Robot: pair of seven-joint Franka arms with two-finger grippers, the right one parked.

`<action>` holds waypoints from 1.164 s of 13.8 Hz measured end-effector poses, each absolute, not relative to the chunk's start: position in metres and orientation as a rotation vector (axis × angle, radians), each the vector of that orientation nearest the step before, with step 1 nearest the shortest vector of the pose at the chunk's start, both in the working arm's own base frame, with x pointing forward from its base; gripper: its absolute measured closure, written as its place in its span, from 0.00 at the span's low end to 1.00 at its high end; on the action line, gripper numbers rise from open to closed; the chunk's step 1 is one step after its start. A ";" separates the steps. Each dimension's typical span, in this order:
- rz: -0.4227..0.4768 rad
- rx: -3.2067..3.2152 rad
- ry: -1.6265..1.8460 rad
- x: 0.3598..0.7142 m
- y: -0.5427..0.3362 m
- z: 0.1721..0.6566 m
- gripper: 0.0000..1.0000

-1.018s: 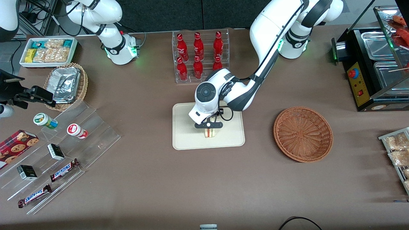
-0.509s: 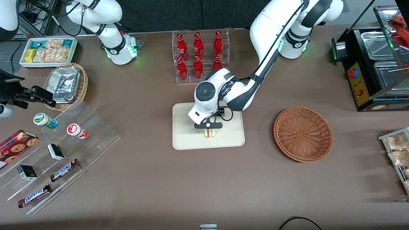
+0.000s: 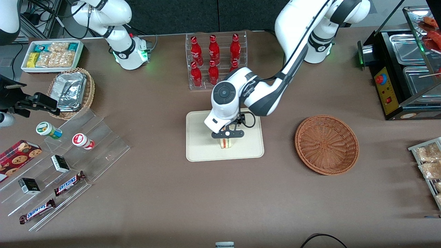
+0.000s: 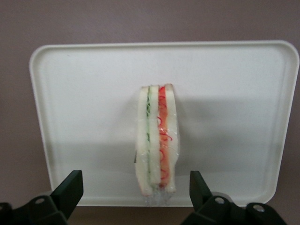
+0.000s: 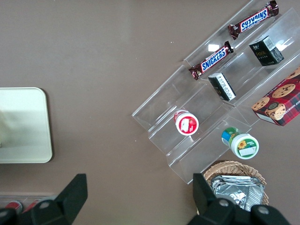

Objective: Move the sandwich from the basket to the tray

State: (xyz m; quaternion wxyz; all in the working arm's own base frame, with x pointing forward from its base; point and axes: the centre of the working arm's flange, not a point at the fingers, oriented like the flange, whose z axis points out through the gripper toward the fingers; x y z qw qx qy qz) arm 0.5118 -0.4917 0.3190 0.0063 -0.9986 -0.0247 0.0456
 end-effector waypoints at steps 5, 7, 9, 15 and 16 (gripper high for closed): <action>0.107 -3.130 -0.228 0.554 -0.434 0.363 0.00; 0.100 -3.132 -0.284 0.569 -0.413 0.372 0.00; 0.114 -3.138 -0.301 0.582 -0.390 0.377 0.00; 0.167 -3.141 -0.288 0.613 -0.310 0.386 0.00; 0.180 -3.139 -0.276 0.615 -0.300 0.386 0.00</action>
